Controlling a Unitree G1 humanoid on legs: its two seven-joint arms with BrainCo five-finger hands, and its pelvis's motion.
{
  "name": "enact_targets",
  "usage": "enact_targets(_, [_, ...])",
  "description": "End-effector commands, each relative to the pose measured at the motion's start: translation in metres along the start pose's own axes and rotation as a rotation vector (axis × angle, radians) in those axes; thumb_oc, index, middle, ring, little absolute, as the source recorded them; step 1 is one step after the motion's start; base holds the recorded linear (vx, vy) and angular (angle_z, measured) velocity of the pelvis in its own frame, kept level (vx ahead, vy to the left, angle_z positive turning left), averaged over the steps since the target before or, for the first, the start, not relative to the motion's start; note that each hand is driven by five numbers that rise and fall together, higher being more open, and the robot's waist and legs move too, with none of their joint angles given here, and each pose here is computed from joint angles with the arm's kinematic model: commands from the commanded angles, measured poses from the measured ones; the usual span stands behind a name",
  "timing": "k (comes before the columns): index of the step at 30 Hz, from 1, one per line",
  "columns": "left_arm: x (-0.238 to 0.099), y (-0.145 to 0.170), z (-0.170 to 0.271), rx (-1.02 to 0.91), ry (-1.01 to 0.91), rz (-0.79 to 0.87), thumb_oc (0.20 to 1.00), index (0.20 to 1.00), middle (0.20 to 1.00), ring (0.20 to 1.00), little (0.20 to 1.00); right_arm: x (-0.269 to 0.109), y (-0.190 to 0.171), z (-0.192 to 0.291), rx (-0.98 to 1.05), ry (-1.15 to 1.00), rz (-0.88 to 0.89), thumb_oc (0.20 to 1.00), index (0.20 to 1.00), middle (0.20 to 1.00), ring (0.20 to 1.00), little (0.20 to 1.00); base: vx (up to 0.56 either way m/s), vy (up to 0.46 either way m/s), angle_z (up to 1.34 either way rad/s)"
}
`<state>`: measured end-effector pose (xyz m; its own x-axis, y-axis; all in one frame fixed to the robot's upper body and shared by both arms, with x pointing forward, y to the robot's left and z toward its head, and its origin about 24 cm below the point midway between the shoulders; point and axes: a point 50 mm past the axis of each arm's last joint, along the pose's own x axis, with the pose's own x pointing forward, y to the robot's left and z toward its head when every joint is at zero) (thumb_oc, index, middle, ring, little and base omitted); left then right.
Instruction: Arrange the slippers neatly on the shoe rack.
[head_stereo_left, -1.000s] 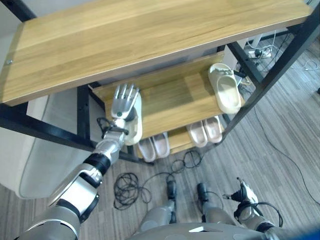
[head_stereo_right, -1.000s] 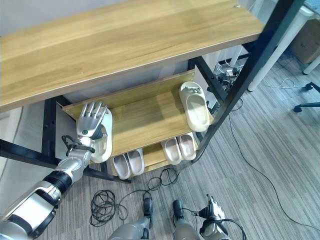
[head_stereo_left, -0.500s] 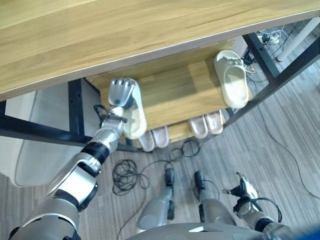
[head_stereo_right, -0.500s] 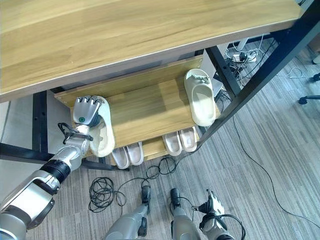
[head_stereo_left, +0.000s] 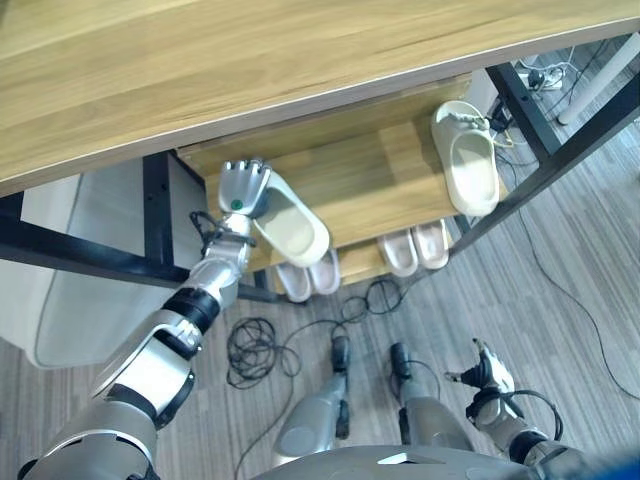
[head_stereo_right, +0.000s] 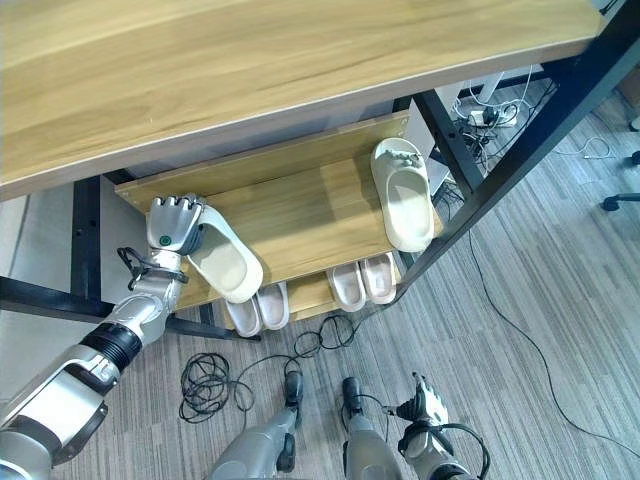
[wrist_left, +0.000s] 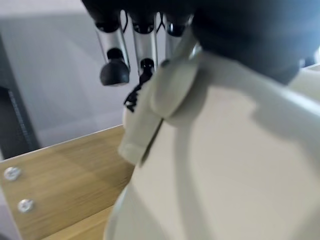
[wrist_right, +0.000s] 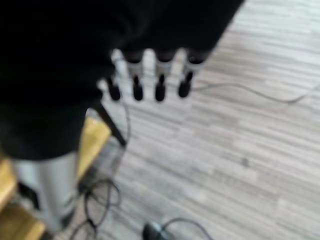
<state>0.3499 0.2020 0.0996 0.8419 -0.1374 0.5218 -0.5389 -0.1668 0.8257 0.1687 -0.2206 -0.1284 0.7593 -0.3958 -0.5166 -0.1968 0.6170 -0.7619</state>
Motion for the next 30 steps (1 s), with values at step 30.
enact_targets(30, [0.116, 0.084, 0.062, 0.12, -0.231, 0.305, 0.2, 0.2, 0.2, 0.2, 0.2, 0.018, -0.037, -0.002, 0.001, 0.043, -0.179, 1.0, 1.0, 1.0, 1.0, 1.0, -0.01, 0.008, -0.04])
